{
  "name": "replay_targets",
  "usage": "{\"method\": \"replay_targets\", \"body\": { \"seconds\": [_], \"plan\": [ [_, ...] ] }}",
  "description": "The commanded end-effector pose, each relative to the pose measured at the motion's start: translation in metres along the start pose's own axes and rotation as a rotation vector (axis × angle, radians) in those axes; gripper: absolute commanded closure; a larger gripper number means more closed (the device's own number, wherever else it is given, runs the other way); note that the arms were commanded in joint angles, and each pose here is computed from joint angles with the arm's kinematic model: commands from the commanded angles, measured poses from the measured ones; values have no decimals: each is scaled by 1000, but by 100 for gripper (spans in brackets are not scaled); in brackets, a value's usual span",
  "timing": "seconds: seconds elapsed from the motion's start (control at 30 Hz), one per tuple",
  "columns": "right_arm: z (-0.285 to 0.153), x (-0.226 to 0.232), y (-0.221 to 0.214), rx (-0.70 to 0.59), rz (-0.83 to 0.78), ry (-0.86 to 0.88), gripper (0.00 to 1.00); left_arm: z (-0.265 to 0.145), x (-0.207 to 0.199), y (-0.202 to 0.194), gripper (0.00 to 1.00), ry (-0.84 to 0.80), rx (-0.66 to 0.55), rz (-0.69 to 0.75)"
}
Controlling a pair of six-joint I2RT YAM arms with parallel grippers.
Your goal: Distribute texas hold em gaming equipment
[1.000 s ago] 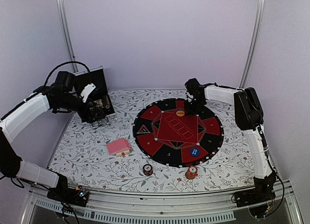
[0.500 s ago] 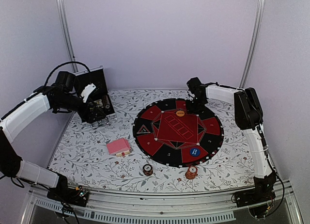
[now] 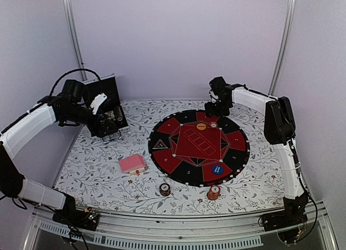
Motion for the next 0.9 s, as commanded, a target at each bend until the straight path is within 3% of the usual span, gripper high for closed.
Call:
{"method": "replay_targets", "body": {
  "seconds": [0.0, 0.13, 0.57, 0.87],
  "plan": [
    [-67, 5, 26, -91, 2, 9, 28, -6, -3, 10, 0, 4, -25, 24],
    [-110, 32, -2, -85, -76, 36, 26, -8, -4, 9, 0, 8, -20, 26],
    [-210, 94, -226, 185, -228, 205, 14, -12, -7, 5, 0, 11, -15, 26],
    [-244, 106, -297, 312, -276, 245, 8, -14, -9, 5, 0, 6, -22, 14]
  ]
}}
Point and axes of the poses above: each gripper's point midway between its finger pads, its own z axis out along the fingers, its own x axis along the line the jaws close on, y = z × x, the point moved 2 cm from there along -z, back along the fingers, and after that the axes turned 1 degree about -z, right-handed, at the moved point
